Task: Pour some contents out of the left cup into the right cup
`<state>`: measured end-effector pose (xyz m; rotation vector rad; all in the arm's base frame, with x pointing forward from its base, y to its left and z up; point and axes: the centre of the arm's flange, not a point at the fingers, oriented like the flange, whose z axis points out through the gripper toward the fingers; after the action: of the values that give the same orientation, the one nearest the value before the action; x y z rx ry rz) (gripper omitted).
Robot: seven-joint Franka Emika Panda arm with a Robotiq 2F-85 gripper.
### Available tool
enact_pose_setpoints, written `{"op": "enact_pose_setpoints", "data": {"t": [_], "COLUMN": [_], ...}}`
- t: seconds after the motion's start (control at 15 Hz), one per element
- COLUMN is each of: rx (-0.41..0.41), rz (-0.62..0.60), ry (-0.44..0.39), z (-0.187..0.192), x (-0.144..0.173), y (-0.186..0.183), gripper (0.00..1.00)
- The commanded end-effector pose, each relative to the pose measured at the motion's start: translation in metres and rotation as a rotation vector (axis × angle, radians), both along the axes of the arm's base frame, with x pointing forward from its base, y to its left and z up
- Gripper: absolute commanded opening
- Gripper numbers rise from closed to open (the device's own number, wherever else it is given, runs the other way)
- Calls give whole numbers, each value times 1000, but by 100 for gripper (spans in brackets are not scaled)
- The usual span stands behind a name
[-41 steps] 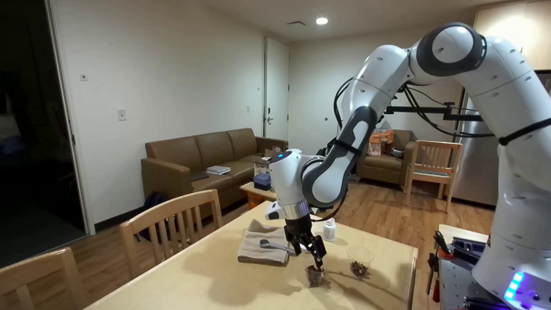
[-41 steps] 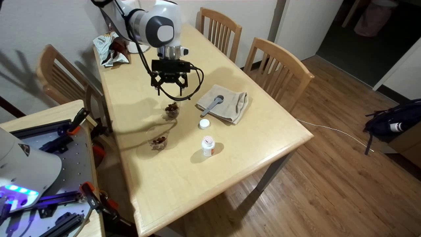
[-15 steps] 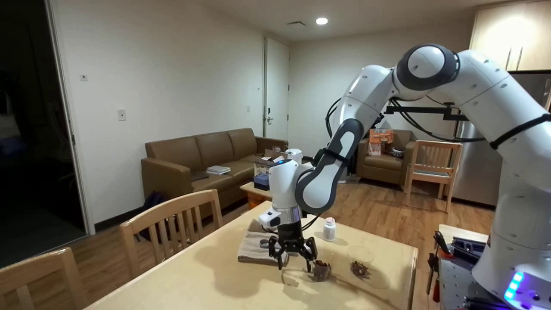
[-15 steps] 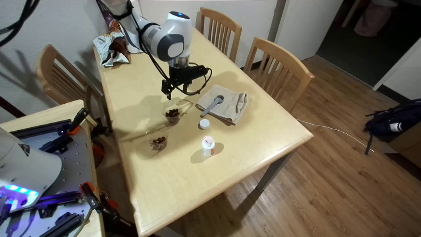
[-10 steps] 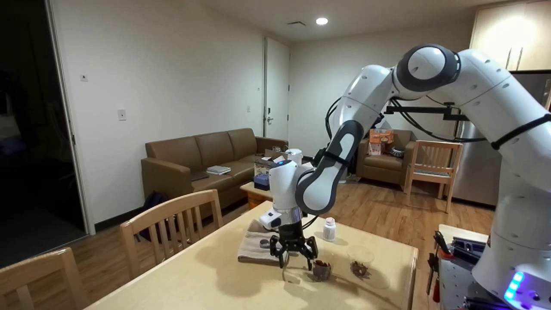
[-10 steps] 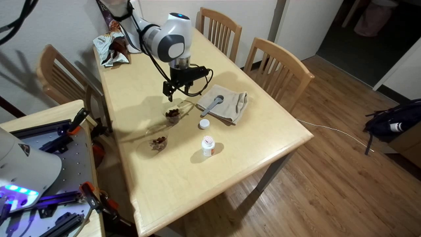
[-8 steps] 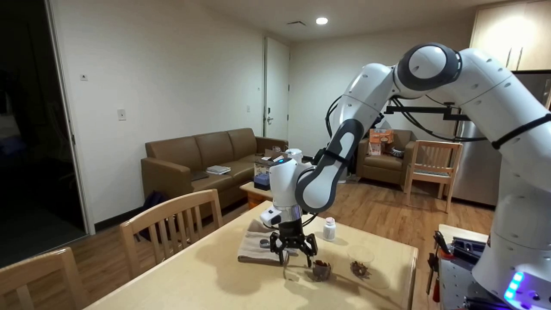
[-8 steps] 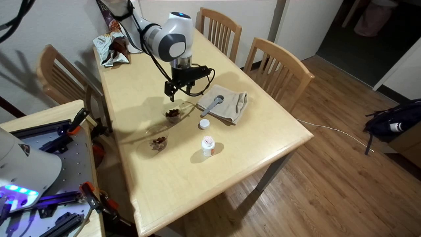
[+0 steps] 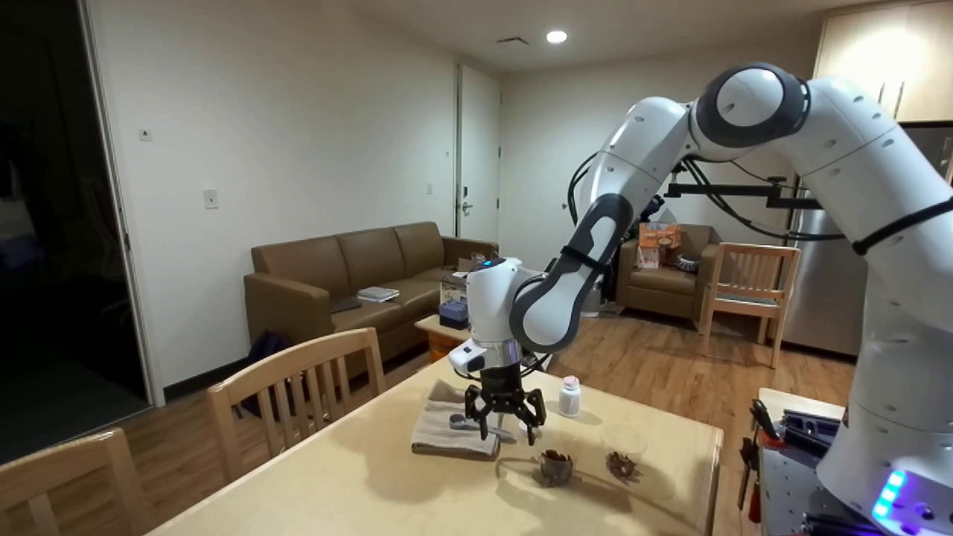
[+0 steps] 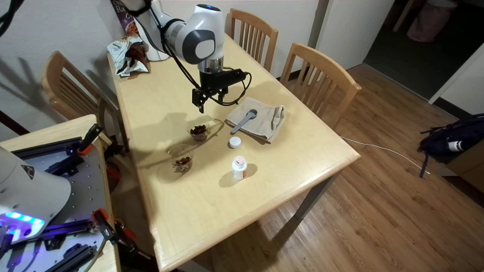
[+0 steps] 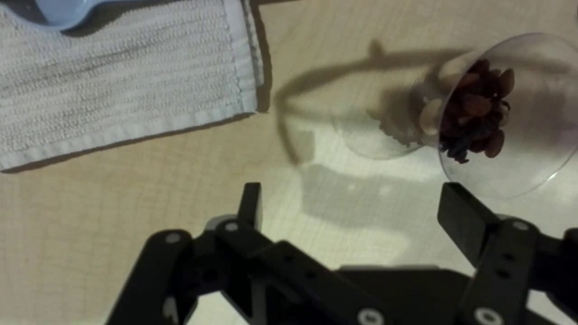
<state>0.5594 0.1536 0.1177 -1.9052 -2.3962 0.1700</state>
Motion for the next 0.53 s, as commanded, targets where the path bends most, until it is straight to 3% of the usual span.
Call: {"op": "enact_pose_setpoints", "data": {"t": [0.0,0.47], "rx": [2,31], "rz": [-19,-9], "ry": [34,101], "z": [4,-8], "x": [-10,-15], "y": [-21,-26], "gripper": [100,100]}}
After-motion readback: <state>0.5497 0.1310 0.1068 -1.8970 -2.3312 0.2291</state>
